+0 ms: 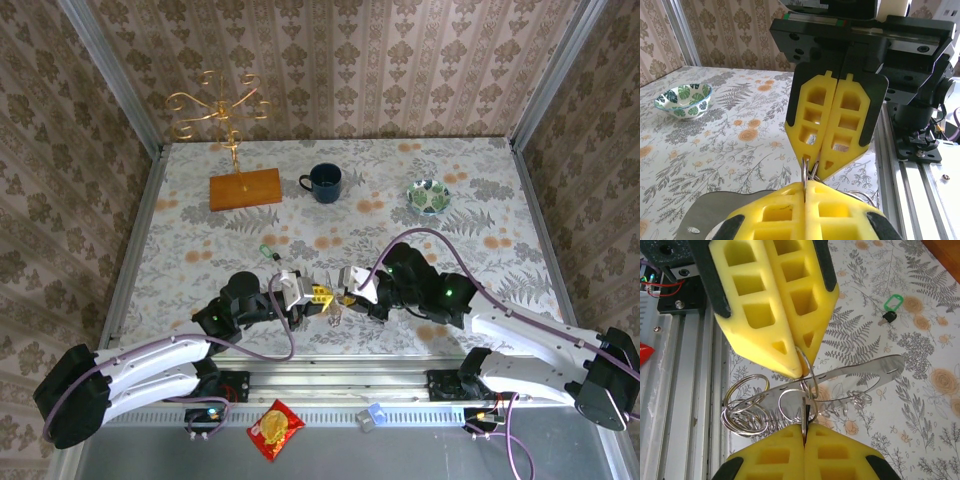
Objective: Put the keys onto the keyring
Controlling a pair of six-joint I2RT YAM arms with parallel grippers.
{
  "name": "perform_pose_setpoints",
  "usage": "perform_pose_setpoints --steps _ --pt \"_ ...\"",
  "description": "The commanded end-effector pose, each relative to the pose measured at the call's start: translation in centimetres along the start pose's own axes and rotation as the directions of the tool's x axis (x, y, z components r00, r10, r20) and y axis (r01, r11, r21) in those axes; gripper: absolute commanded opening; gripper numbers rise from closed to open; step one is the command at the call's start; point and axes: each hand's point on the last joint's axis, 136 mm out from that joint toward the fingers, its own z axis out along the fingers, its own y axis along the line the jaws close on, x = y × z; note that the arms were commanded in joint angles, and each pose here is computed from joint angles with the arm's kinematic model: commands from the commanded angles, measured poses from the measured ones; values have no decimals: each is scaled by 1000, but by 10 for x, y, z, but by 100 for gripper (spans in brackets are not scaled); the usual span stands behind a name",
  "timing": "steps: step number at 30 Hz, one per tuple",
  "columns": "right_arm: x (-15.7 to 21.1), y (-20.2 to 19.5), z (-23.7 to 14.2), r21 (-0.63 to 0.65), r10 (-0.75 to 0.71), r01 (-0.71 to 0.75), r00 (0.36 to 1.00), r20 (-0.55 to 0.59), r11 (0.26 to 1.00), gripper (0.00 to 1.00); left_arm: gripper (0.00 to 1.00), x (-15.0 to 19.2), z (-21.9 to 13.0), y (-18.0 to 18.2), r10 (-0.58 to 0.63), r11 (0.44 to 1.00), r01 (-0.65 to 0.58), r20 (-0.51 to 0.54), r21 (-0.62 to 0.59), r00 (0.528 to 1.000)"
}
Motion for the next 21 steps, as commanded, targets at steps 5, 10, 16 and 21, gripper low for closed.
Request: perform_pose_setpoints --steps 5,10,16,21 --pt "-1 7 11 -61 -31 28 999 -42 998 0 0 -14 3 -1 31 999 -32 59 20 998" --pt "2 11 15 -82 -28 23 998 -56 996 0 0 -12 5 1 40 999 -40 47 14 998" --pt "7 12 13 -74 -11 7 998 -59 997 2 0 -10 6 2 49 999 -49 33 7 998" --pt "6 5 3 -21 27 -27 999 -24 999 22 0 -10 5 1 46 999 -46 34 16 998"
